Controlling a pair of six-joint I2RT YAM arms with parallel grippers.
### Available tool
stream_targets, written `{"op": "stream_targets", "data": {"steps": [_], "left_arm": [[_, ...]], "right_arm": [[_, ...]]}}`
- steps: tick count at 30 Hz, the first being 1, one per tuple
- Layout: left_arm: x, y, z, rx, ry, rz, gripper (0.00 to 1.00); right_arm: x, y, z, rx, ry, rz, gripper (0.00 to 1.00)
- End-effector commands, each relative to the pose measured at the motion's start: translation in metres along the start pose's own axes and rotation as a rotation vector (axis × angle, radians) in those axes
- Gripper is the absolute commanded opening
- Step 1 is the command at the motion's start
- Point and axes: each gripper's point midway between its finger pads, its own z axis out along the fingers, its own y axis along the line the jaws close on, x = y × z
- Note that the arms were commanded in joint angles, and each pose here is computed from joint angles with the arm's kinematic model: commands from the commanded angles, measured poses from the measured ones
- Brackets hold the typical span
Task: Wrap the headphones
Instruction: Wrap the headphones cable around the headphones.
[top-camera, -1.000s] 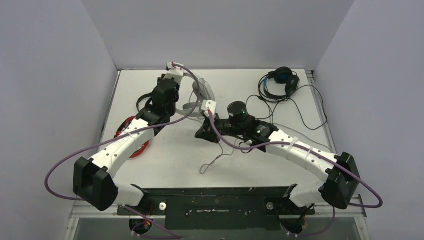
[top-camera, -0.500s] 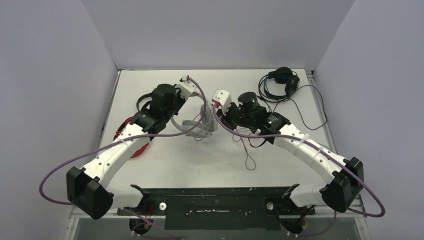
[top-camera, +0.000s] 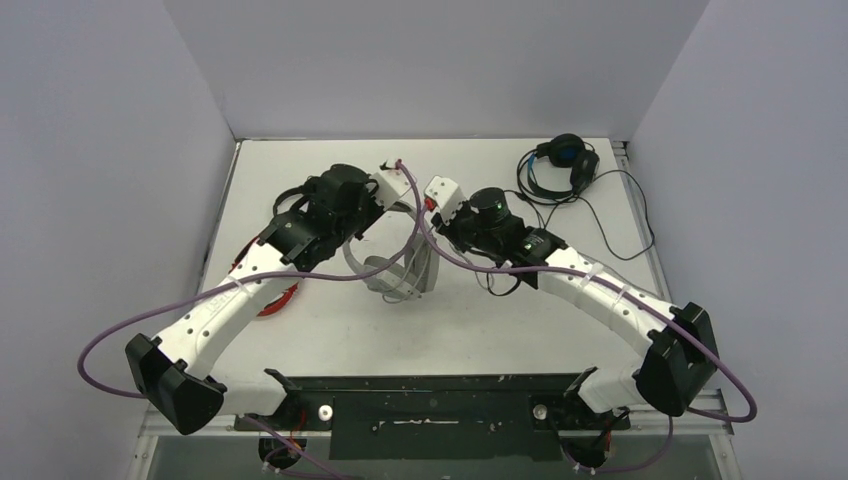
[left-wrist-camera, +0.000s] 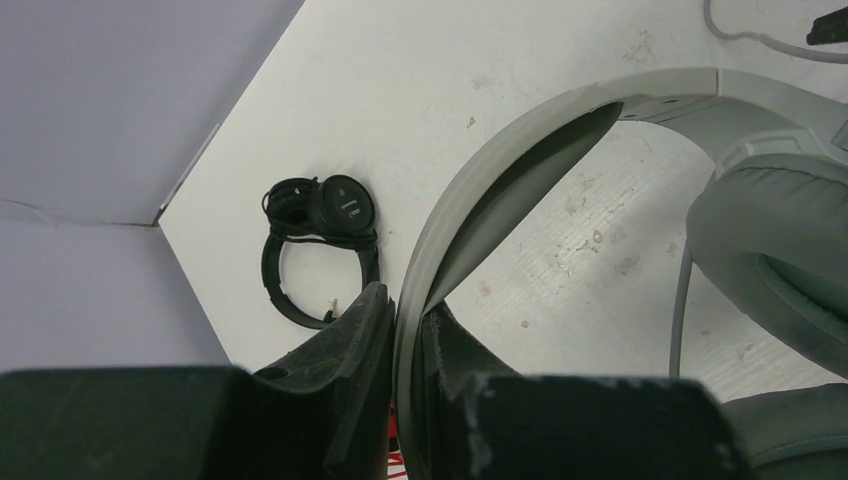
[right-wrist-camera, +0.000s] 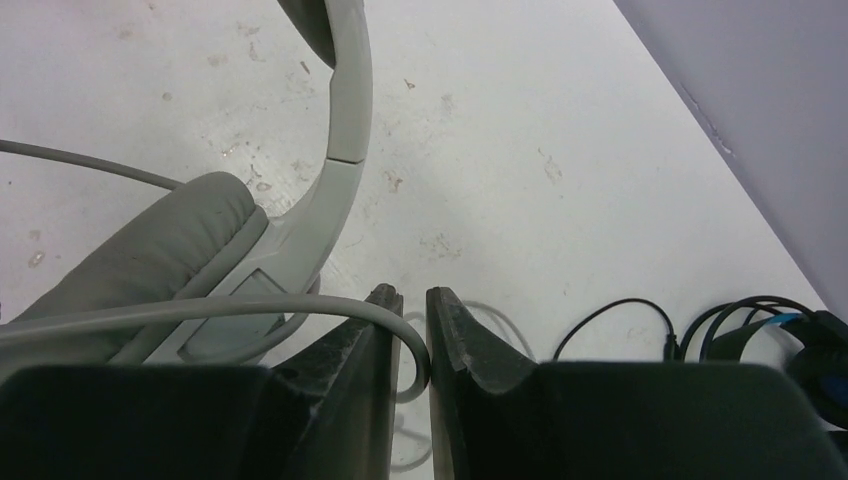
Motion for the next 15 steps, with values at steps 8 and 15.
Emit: {"op": "stream_targets", "data": {"steps": [8, 15], "left_arm": [[-0.053, -0.019, -0.032, 0.197, -0.153, -0.12, 0.0], [-0.084, -0.034, -0.061, 0.346, -0.234, -0.235, 0.0]], "right_arm": [[-0.012, -0.013, 0.003, -0.006, -0.332, 0.097, 0.23], [-0.019, -0.022, -0.005, -0.095, -0.55, 0.127, 0.3]]}}
